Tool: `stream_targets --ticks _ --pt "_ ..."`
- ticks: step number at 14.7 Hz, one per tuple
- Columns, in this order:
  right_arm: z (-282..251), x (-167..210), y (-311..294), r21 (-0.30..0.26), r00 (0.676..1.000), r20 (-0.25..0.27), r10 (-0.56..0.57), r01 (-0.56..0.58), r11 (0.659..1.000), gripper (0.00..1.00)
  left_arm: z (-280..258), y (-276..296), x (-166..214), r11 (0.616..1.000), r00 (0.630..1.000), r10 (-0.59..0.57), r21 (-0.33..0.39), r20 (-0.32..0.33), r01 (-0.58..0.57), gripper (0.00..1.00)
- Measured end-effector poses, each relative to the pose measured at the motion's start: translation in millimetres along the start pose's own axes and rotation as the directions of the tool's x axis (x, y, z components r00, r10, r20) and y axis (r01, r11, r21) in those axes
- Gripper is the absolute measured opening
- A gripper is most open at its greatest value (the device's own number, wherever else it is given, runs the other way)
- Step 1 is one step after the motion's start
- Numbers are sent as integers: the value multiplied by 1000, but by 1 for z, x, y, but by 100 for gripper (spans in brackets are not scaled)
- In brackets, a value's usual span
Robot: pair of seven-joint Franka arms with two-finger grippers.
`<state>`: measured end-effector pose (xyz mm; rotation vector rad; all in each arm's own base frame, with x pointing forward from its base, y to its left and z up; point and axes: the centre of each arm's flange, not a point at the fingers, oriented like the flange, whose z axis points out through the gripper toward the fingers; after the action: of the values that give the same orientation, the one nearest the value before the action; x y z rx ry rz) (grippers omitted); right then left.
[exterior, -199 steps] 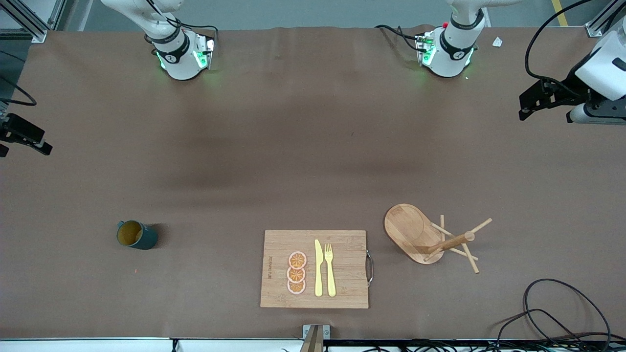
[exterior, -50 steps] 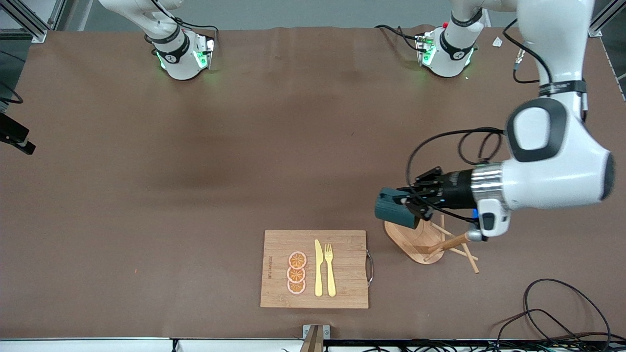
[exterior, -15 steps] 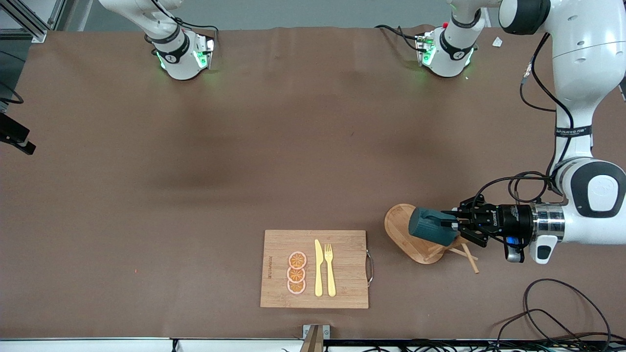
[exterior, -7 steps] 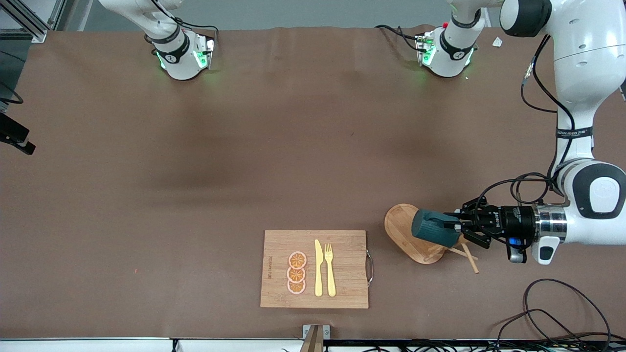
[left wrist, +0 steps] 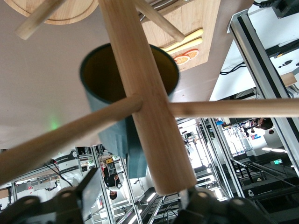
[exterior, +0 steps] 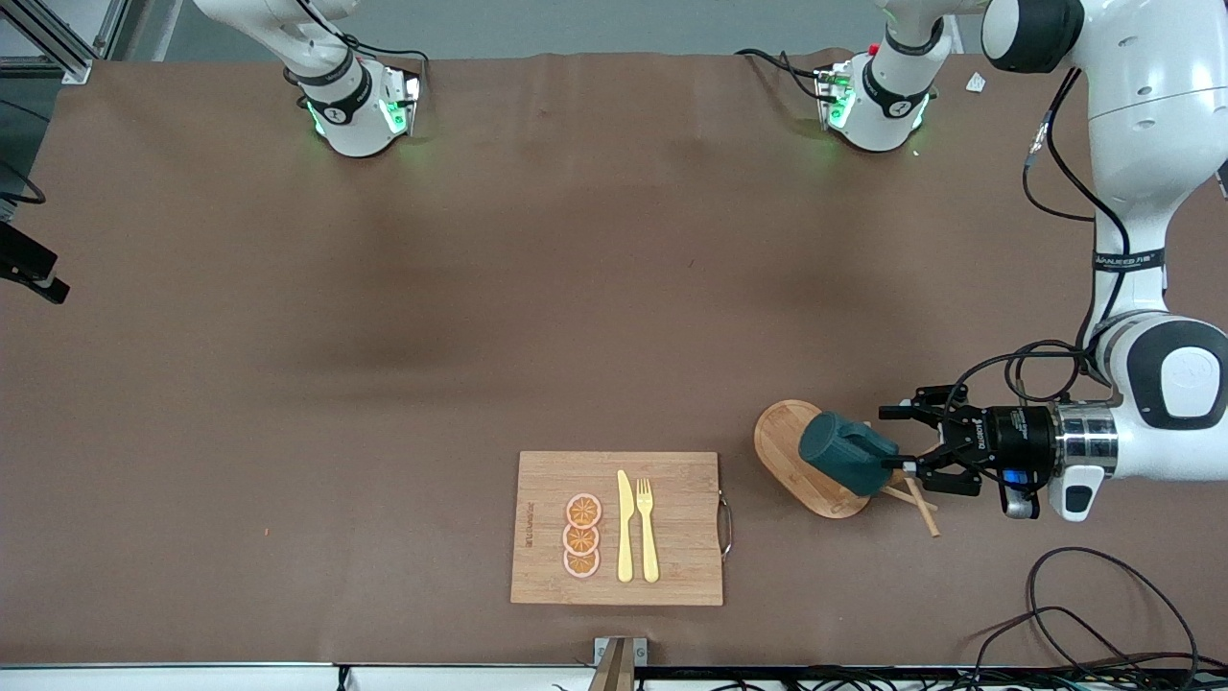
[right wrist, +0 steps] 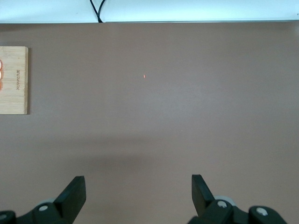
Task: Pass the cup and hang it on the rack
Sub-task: 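Open the left gripper and pull it back from the mug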
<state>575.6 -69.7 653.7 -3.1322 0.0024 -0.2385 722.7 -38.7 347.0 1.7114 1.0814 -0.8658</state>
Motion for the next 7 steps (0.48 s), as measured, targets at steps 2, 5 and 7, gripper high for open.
stream_targets --ticks 2,5,7 --pt "0 0 0 0 1000 0 0 0 1000 100 -4 5 -10 1000 1000 -18 -5 -5 18 100" --pt "0 0 0 0 1000 0 0 0 1000 100 -14 20 -56 999 998 36 13 -48 -35 100" --pt "0 0 0 0 1000 0 0 0 1000 100 -21 26 -100 994 988 97 66 -119 -89 100"
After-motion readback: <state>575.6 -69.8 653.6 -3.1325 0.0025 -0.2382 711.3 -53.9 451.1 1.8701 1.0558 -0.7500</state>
